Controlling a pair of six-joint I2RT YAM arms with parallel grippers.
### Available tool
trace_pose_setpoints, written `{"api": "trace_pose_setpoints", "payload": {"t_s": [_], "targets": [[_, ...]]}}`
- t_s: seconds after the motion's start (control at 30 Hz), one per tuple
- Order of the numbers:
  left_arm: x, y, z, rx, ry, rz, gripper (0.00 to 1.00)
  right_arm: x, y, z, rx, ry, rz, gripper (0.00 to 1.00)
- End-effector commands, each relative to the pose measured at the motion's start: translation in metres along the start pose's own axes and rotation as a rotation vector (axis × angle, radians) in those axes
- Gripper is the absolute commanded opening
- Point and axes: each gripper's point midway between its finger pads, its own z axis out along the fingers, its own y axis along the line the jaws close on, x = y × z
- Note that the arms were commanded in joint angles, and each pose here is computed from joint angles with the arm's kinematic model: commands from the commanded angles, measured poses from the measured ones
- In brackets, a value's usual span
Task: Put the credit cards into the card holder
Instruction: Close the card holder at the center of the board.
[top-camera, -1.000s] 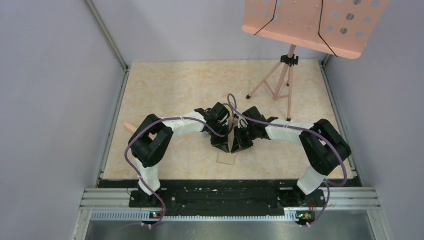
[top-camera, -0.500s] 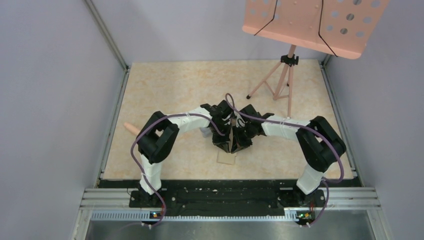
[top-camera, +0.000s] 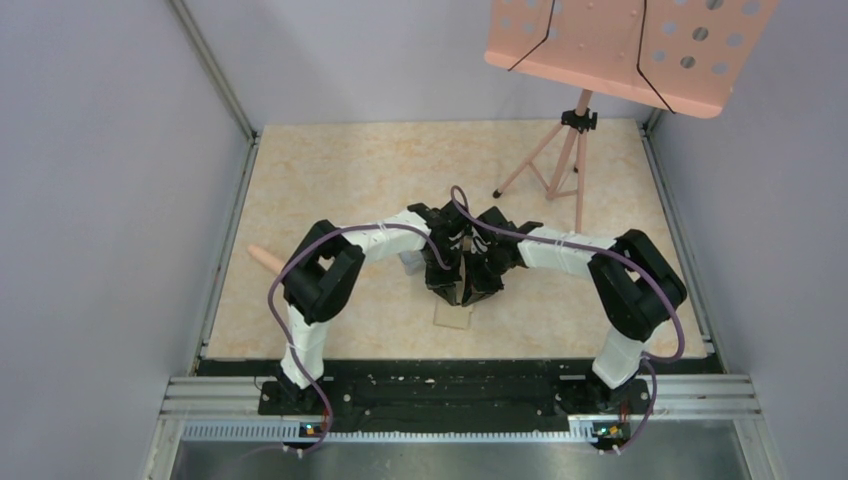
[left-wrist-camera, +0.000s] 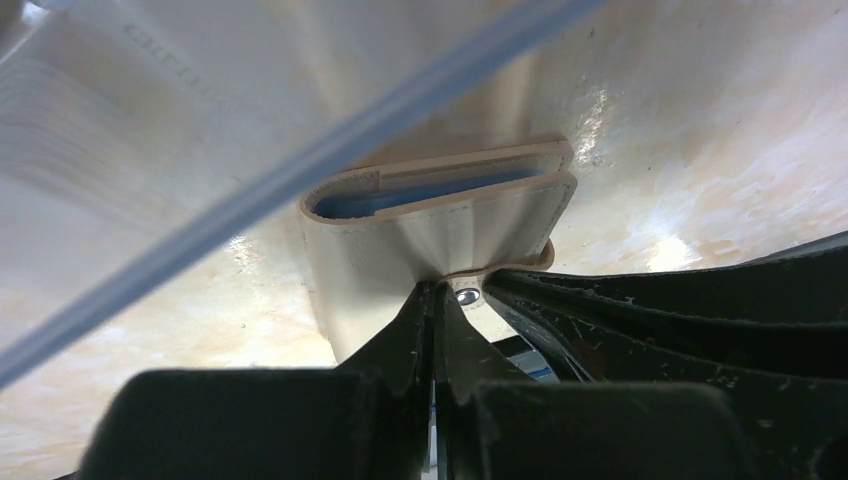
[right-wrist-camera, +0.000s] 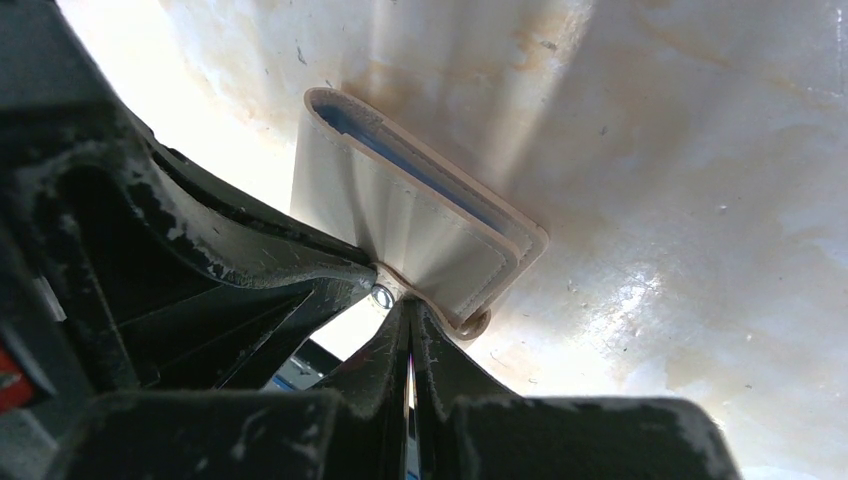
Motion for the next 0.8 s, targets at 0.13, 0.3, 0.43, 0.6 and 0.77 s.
{"api": "trace_pose_setpoints", "payload": {"t_s": [0.13, 0.3, 0.43, 0.6, 0.77], "targets": [[0.007, 0.009, 0.033, -0.1, -0.109, 0.31, 0.09, 0.036, -0.043, 0.028, 0.211, 0.065, -0.176, 0.0], [0.0, -0.004, 0.01, 0.02, -0.166, 0.274, 0.17, 0.038, -0.042, 0.031, 0.197, 0.076, -0.172, 0.0], [0.004, -0.007, 0.015, 0.076, -0.142, 0.261, 0.14, 0.039, -0.041, 0.033, 0.187, 0.087, -0.17, 0.0], [0.006, -0.009, 0.024, 0.089, -0.106, 0.267, 0.13, 0.041, -0.041, 0.035, 0.182, 0.101, -0.167, 0.0], [0.008, -0.012, 0.022, 0.103, -0.105, 0.272, 0.2, 0.044, -0.042, 0.037, 0.183, 0.118, -0.162, 0.0]]}}
